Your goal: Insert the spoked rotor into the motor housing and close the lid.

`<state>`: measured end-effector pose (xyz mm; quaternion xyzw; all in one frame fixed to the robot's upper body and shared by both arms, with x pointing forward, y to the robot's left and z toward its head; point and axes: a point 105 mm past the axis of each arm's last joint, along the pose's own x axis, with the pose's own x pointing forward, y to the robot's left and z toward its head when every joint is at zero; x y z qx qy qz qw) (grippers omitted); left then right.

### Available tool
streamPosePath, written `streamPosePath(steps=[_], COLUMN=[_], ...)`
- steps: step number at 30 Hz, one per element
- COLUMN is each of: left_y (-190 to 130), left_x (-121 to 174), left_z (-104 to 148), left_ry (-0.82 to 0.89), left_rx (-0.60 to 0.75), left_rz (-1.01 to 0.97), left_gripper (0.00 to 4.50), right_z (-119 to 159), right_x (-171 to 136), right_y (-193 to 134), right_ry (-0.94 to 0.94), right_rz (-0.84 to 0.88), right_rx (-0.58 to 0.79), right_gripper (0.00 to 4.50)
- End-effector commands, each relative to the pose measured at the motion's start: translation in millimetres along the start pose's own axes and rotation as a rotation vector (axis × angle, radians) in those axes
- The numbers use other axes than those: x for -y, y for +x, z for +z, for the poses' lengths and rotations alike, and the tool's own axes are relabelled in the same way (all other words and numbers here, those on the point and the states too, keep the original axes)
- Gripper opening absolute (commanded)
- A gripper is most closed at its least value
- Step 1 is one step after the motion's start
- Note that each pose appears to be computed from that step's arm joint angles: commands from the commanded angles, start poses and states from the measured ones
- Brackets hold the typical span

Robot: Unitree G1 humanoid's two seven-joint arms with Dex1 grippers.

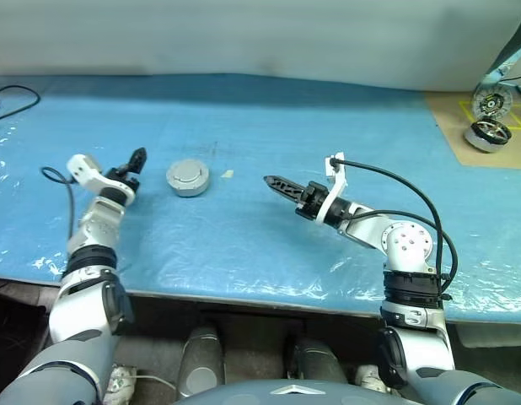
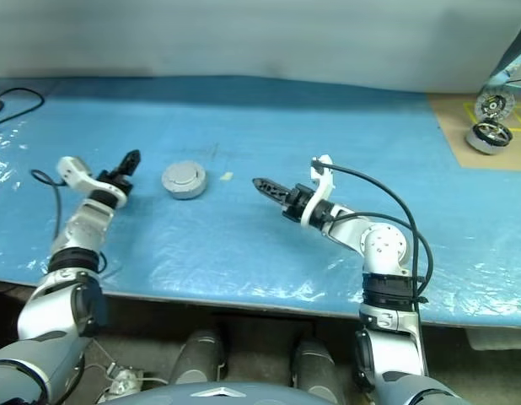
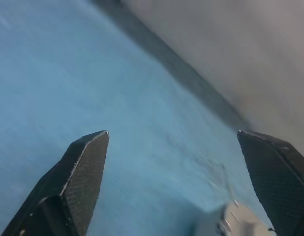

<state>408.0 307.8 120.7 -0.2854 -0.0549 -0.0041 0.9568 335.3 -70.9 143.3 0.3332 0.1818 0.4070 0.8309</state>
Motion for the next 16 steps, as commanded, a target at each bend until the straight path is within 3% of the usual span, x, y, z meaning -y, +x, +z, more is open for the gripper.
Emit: streamPosePath(steps=[1, 3, 5, 9, 16], left_y=[-7, -14, -23, -48, -74], left_x=[20, 49, 72, 120, 132], left_z=[31, 32, 29, -4, -44], left_ry=[0.291, 0.355, 0.402, 0.403, 0.378], left_rx=[0.079, 0.119, 0.151, 0.134, 0.064], left_rz=[-0.135, -0.233, -0.29, -0.385, -0.342], left_gripper=[4.37, 4.37, 4.37, 4.37, 4.37], right_z=[17, 32, 40, 40, 43], right_x=[-5, 18, 23, 33, 46], right_y=[-4, -6, -10, -29, -58], right_ry=[-0.226, -0.549, -0.824, -0.78, -0.935], right_rz=[-0.069, -0.361, -0.504, -0.62, -0.831], right_rx=[0.048, 0.104, 0.142, 0.232, 0.285], right_gripper=[3.47, 3.47, 3.47, 3.47, 3.47])
